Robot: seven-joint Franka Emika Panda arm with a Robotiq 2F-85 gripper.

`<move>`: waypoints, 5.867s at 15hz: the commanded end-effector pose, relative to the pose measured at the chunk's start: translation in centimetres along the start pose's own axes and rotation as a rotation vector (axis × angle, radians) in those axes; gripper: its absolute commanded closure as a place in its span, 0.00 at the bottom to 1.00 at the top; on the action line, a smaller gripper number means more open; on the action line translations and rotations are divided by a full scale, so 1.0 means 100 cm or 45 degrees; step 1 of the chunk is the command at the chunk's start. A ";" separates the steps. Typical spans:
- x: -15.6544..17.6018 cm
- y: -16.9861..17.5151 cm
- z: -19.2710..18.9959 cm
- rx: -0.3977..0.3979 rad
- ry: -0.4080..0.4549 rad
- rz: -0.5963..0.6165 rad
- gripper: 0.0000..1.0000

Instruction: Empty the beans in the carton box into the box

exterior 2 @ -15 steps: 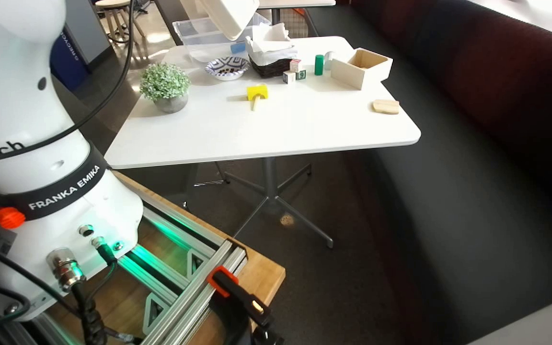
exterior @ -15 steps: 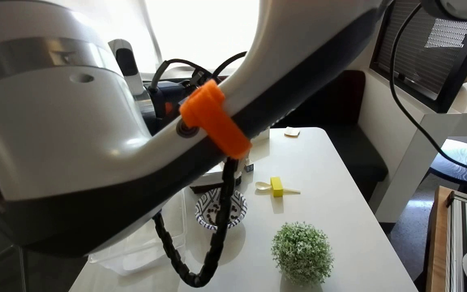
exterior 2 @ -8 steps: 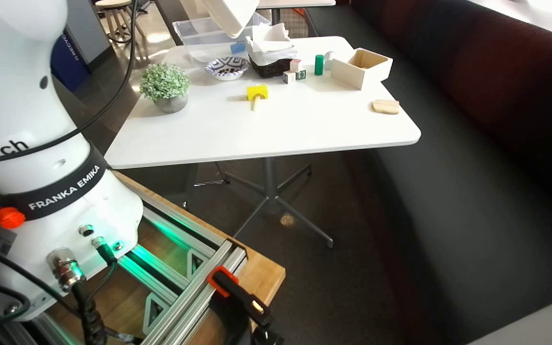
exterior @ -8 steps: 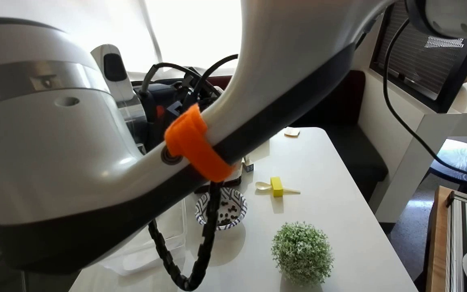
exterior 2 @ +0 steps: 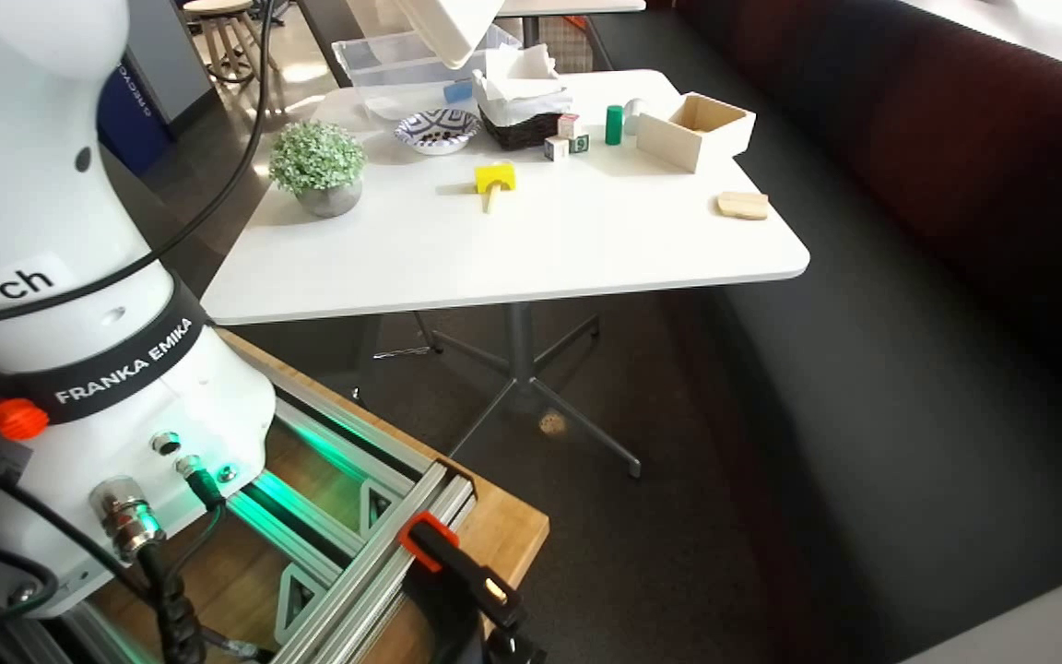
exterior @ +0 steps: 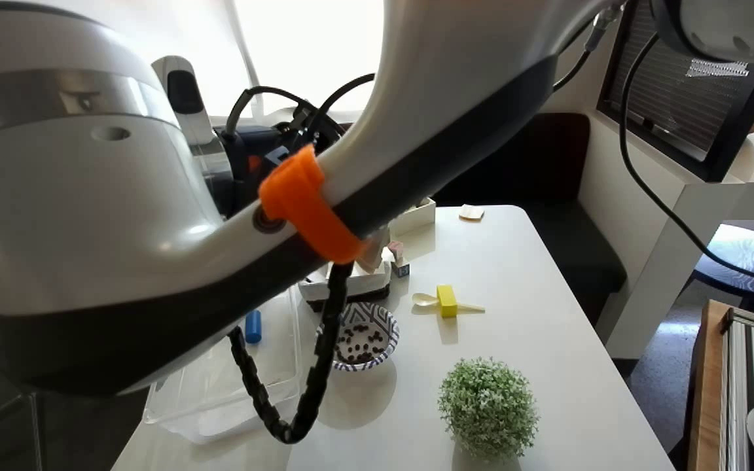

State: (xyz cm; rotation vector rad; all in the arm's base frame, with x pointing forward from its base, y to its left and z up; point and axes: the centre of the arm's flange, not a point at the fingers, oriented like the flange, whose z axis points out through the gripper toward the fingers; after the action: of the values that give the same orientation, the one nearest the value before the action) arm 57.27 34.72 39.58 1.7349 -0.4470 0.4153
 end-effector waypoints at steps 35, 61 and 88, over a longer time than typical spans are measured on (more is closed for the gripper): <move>-0.013 0.088 0.242 0.934 -0.314 0.766 0.99; -0.135 0.089 0.511 1.396 -0.974 1.031 0.97; -0.162 0.025 0.583 1.477 -0.994 0.874 0.99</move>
State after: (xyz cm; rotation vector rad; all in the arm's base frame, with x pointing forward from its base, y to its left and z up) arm 43.64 -20.45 25.10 2.7959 -1.6493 0.5675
